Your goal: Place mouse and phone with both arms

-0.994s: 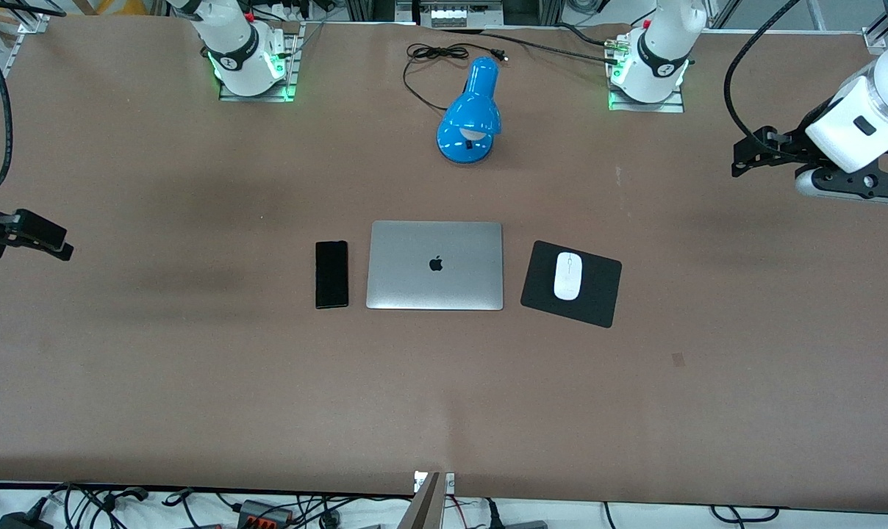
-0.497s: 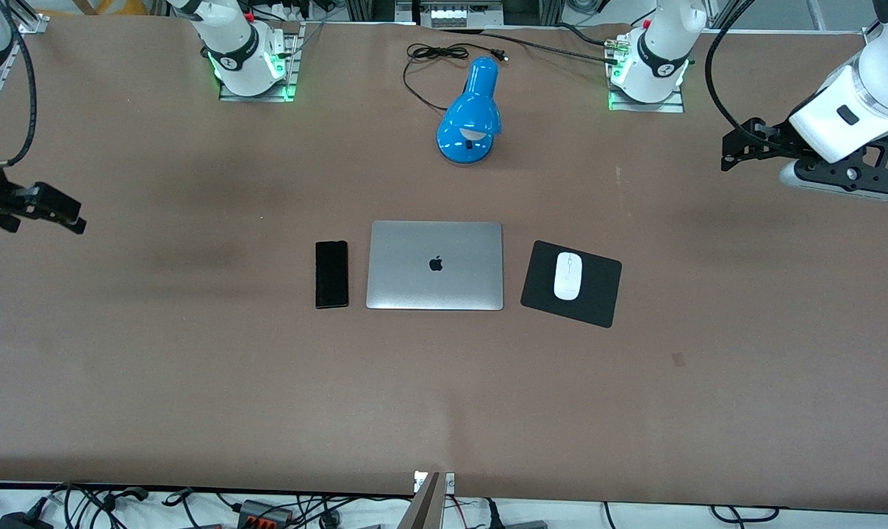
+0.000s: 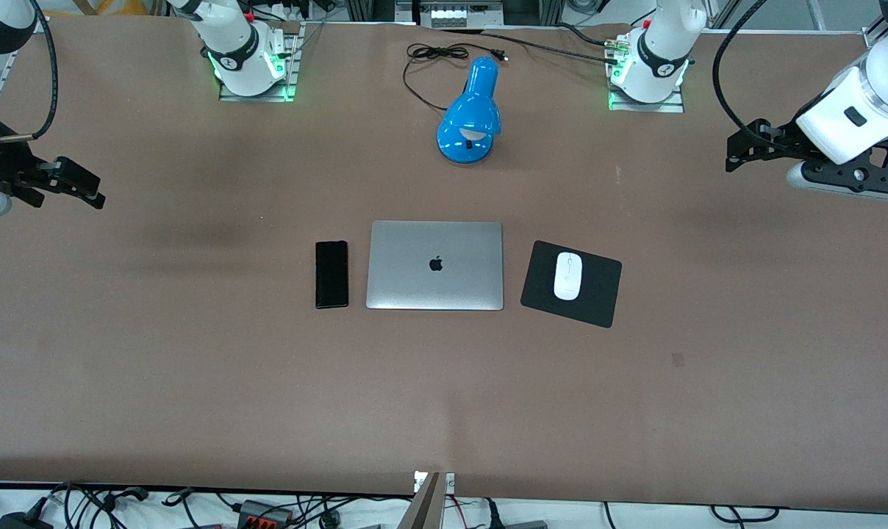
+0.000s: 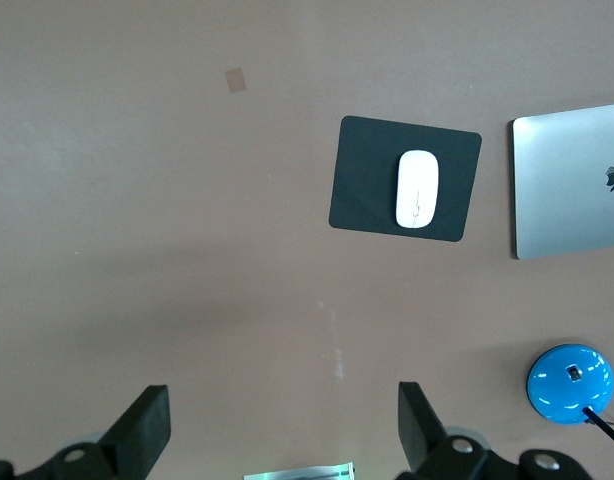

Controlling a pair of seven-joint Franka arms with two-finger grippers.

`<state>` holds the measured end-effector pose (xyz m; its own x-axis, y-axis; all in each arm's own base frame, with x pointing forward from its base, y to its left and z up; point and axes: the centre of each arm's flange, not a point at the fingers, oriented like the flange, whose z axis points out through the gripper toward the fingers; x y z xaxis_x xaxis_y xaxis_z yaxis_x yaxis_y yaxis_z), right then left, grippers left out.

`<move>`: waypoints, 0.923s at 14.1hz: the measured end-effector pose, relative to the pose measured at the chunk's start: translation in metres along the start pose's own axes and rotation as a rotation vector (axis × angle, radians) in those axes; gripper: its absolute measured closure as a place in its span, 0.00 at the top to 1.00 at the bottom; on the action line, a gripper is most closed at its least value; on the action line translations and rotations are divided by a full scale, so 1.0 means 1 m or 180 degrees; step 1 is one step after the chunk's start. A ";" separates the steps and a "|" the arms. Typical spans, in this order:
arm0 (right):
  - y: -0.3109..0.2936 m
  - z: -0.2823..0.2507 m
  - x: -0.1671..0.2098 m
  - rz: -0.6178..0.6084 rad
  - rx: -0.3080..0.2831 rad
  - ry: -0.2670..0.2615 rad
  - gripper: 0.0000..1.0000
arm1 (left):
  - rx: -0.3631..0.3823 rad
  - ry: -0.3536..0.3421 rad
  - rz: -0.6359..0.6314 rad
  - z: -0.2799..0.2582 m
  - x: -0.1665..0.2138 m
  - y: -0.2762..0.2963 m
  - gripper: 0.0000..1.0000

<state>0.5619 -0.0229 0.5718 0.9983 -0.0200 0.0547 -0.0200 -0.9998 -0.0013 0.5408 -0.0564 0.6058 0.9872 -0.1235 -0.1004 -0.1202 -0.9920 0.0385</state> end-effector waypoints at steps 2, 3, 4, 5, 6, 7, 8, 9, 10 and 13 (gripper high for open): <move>0.000 0.000 0.000 0.0001 0.0000 0.0000 1.00 | 0.0000 0.0000 0.0000 0.000 0.000 0.000 1.00; 0.000 0.000 0.000 0.0001 0.0000 0.0000 1.00 | 0.0000 0.0000 0.0000 0.000 0.000 0.000 1.00; 0.000 0.000 0.000 0.0001 0.0000 0.0000 1.00 | 0.0000 -0.0001 0.0000 0.000 0.000 0.000 1.00; 0.000 0.000 0.000 0.0000 0.0000 -0.0006 1.00 | 0.0000 -0.0001 0.0000 0.000 0.000 0.000 1.00; 0.000 0.000 -0.001 -0.0002 0.0000 -0.0016 1.00 | 0.0000 -0.0002 0.0000 0.000 0.000 0.000 1.00; -0.001 0.001 -0.001 -0.0006 0.0000 -0.0021 1.00 | 0.0000 -0.0002 0.0000 0.000 0.000 0.000 1.00; -0.001 0.001 -0.001 -0.0007 0.0000 -0.0022 1.00 | 0.0000 -0.0002 0.0000 0.000 0.000 0.000 1.00; -0.001 0.001 -0.001 -0.0008 0.0000 -0.0022 1.00 | 0.0000 -0.0002 0.0000 0.000 0.000 0.000 1.00; -0.001 0.000 -0.001 -0.0007 0.0000 -0.0020 1.00 | 0.0000 -0.0002 0.0000 0.000 0.000 0.000 1.00; 0.000 -0.003 -0.002 -0.0002 -0.0001 -0.0006 1.00 | 0.0000 -0.0003 0.0001 0.000 0.000 0.000 1.00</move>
<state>0.5594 -0.0230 0.5747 0.9984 -0.0194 0.0527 -0.0194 -0.9998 -0.0011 0.5410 -0.0562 0.6054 0.9871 -0.1240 -0.1012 -0.1206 -0.9919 0.0387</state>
